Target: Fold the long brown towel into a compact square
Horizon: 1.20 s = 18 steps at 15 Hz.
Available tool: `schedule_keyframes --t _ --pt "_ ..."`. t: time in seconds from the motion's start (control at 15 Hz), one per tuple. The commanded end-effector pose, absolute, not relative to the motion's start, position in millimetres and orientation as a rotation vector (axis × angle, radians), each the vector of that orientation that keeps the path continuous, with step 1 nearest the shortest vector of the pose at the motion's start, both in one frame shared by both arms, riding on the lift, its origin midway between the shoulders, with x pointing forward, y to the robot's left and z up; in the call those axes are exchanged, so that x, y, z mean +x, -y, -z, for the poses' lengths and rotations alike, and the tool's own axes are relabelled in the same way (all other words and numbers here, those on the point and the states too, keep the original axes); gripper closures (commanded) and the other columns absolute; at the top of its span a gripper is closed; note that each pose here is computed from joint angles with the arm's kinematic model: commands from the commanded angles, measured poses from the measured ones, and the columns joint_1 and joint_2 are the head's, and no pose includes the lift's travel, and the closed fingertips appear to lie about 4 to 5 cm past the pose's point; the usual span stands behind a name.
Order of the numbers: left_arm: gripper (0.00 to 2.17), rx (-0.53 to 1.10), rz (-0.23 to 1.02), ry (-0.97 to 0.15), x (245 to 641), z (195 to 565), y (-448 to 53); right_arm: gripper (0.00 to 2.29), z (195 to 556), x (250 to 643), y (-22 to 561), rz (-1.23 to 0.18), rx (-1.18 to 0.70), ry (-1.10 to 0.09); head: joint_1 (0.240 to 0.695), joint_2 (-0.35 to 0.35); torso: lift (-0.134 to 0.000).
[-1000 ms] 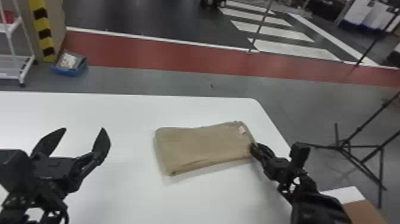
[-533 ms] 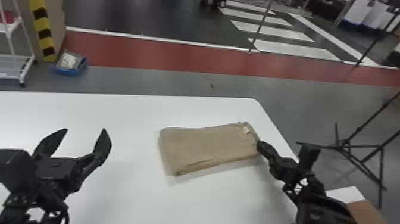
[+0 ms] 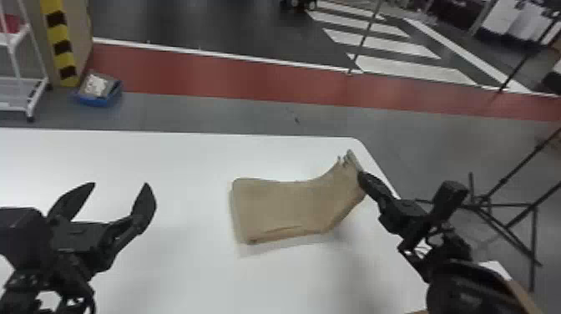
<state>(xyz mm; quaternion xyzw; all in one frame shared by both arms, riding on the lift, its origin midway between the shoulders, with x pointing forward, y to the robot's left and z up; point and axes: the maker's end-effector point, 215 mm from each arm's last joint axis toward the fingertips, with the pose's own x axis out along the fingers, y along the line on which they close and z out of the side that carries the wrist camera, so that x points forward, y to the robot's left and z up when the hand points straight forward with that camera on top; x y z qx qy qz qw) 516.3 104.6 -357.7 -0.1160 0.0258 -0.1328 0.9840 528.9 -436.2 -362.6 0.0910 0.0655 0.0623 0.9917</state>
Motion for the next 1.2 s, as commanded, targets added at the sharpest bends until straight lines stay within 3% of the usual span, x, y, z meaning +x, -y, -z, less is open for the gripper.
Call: schedule_keyframes --t 0.0,0.2,0.33,0.8,0.87,1.0,1.07,1.13 --pt "0.05 -0.234 0.268 -0.052 515.2 357.0 -104.3 1.86 345.0 535.5 377.4 -0.215 0.179 -0.145 0.695 -0.35 -0.102" --pt "0.05 -0.234 0.262 -0.054 514.3 357.9 -107.7 1.86 336.2 530.7 291.4 -0.349 0.119 -0.156 0.695 -0.291 -0.102" --pt "0.05 -0.237 0.26 -0.057 513.4 359.5 -108.6 1.86 339.9 519.1 245.0 -0.417 0.061 -0.177 0.695 -0.217 -0.102" --pt "0.05 -0.246 0.263 -0.066 513.4 364.4 -107.1 1.81 408.6 505.6 152.0 -0.556 -0.093 -0.319 0.695 -0.084 -0.102" --pt "0.05 -0.246 0.263 -0.066 514.5 364.4 -107.7 1.44 413.5 505.2 140.0 -0.581 -0.093 -0.318 0.695 -0.064 -0.102" --pt "0.05 -0.248 0.266 -0.07 513.9 366.8 -106.6 0.15 415.3 501.3 113.1 -0.65 -0.102 -0.282 0.695 -0.047 -0.102" --pt "0.05 -0.248 0.266 -0.07 513.9 366.8 -106.6 0.0 417.6 498.2 104.7 -0.67 -0.097 -0.283 0.695 -0.037 -0.102" --pt "0.05 -0.249 0.262 -0.072 513.6 367.7 -107.8 0.0 411.3 495.0 98.2 -0.693 -0.071 -0.26 0.695 -0.012 -0.102"
